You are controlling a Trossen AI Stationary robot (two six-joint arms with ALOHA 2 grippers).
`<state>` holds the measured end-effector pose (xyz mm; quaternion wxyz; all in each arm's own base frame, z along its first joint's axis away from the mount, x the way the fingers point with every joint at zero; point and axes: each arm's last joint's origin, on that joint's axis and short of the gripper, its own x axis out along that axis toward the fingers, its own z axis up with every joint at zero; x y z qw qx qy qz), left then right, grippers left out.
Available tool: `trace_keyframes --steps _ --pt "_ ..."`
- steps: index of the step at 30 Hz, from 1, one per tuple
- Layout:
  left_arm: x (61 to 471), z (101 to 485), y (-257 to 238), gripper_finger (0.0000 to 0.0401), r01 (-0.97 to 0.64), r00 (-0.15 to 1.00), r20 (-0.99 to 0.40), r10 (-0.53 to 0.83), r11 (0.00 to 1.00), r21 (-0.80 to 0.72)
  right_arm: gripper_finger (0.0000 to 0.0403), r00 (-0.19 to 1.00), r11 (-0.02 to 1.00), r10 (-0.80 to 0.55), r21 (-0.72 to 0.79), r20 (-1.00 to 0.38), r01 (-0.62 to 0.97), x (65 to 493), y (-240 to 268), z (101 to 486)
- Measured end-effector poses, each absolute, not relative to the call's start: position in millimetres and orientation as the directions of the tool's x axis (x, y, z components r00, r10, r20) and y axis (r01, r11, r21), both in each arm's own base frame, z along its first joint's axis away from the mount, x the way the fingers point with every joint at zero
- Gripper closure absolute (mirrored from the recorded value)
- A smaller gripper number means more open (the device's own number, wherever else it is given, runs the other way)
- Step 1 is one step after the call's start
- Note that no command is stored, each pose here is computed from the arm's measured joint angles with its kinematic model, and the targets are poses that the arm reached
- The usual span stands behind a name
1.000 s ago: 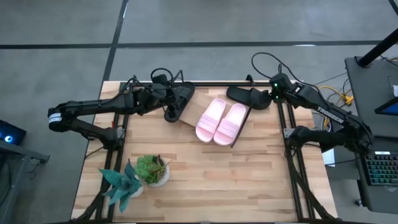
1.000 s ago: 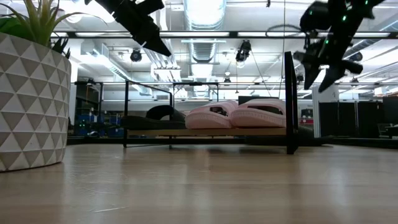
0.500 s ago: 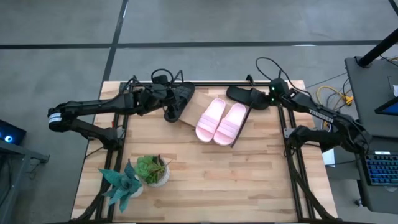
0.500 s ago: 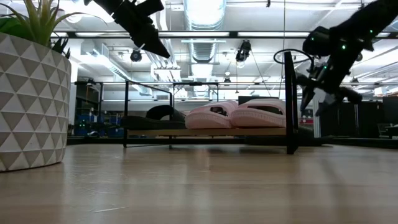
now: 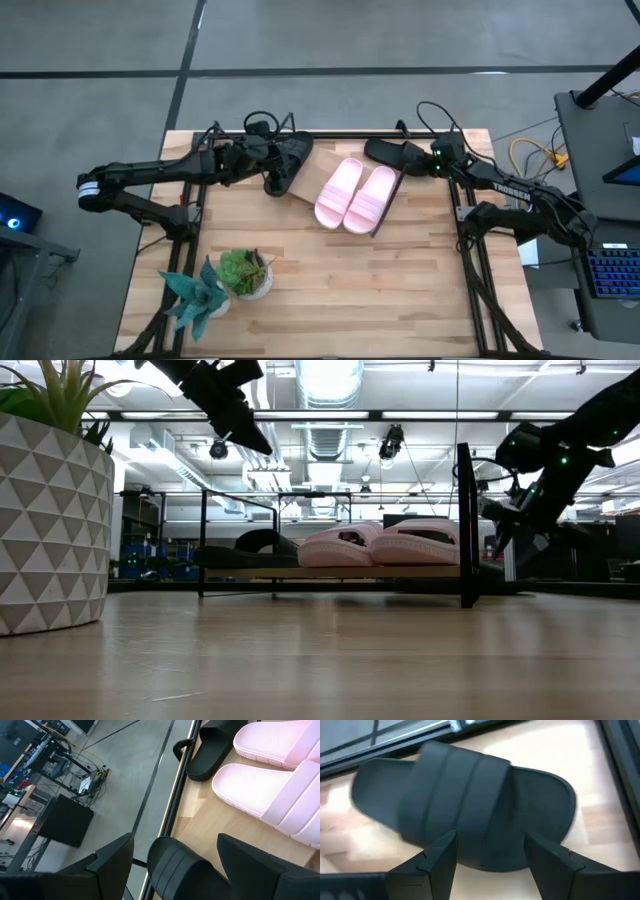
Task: Pick and place slides into the shelf
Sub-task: Put the black slide on the shelf
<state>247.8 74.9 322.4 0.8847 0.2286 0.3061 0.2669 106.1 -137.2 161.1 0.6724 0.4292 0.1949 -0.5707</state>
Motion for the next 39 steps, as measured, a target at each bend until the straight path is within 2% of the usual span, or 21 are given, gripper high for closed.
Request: trace_keyframes --steps 2,10,20,28,39 --pt "247.5 321.9 74.9 0.0131 -0.329 0.668 -0.424 0.612 0.754 0.569 0.0188 0.271 -0.042 -0.608 0.371 -0.746 0.928 104.6 -135.8 155.4" --pt "247.1 320.8 74.8 0.0131 -0.324 0.663 -0.432 0.611 0.755 0.57 0.0188 0.361 -0.014 -0.691 0.511 -0.626 0.859 106.0 -136.7 141.6" --pt "247.0 321.0 74.7 0.0131 -0.324 0.664 -0.432 0.611 0.755 0.569 0.0188 0.35 -0.042 -0.684 0.513 -0.64 0.857 108.9 -140.9 130.2" --pt "247.1 320.6 74.3 0.0131 -0.324 0.664 -0.433 0.609 0.756 0.568 0.0188 0.401 -0.014 -0.714 0.584 -0.574 0.812 119.1 -152.5 124.7" --pt "246.8 315.7 73.7 0.0131 -0.314 0.659 -0.445 0.606 0.759 0.57 0.0188 0.395 -0.036 -0.727 0.606 -0.562 0.795 119.0 -152.8 123.1"
